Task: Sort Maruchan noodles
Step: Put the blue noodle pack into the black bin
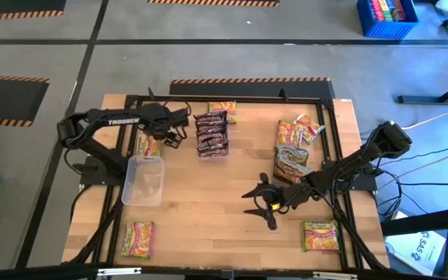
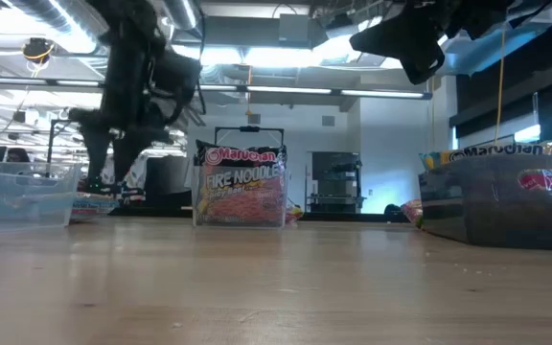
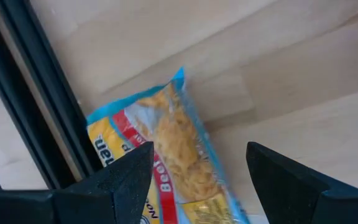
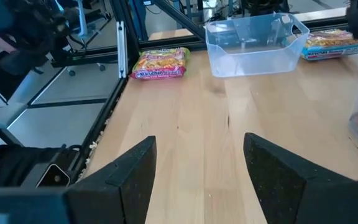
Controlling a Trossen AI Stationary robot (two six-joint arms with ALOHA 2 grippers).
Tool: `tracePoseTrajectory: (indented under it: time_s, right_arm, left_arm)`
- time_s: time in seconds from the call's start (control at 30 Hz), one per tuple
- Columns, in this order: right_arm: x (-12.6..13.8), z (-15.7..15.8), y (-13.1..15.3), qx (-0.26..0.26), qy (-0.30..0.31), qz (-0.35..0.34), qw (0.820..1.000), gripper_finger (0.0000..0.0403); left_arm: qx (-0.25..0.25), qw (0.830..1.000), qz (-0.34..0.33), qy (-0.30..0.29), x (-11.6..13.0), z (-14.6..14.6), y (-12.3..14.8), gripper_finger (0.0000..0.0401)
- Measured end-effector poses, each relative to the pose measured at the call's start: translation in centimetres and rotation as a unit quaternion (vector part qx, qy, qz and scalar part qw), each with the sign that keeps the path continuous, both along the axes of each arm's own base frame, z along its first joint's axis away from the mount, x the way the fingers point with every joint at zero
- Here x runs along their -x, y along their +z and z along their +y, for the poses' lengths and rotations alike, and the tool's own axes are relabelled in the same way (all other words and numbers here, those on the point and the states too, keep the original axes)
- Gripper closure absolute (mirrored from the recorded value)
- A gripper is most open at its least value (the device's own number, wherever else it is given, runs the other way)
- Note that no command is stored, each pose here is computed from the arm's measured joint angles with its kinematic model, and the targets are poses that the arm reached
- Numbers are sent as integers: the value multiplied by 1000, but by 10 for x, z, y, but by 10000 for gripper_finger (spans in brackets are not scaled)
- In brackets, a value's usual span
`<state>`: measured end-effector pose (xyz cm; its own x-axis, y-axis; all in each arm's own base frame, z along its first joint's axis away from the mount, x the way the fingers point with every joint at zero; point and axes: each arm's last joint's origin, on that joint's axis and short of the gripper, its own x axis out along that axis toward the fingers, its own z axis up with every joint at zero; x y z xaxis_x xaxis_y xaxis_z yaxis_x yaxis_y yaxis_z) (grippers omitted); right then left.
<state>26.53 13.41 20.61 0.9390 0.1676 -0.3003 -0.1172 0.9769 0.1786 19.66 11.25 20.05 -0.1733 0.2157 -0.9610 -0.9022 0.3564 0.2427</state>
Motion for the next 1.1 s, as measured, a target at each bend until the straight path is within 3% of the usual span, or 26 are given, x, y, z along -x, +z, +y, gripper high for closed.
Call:
tracePoseTrajectory:
  time_s: [0.3,0.43,0.57,1.1]
  right_arm:
    - [0,-1,0,8,-20,-4,1000,178]
    - [0,-1,-1,11,-21,1,1000,178]
    - [0,-1,-1,12,-21,3,1000,178]
    - [0,-2,-1,13,-21,3,1000,178]
  left_arm:
    - [-6,1000,4,15,15,2,-33,149]
    - [10,1000,-25,5,15,-1,-44,149]
    - [0,1000,-9,-11,18,0,-47,156]
    - [-23,997,18,-67,16,-3,-47,283]
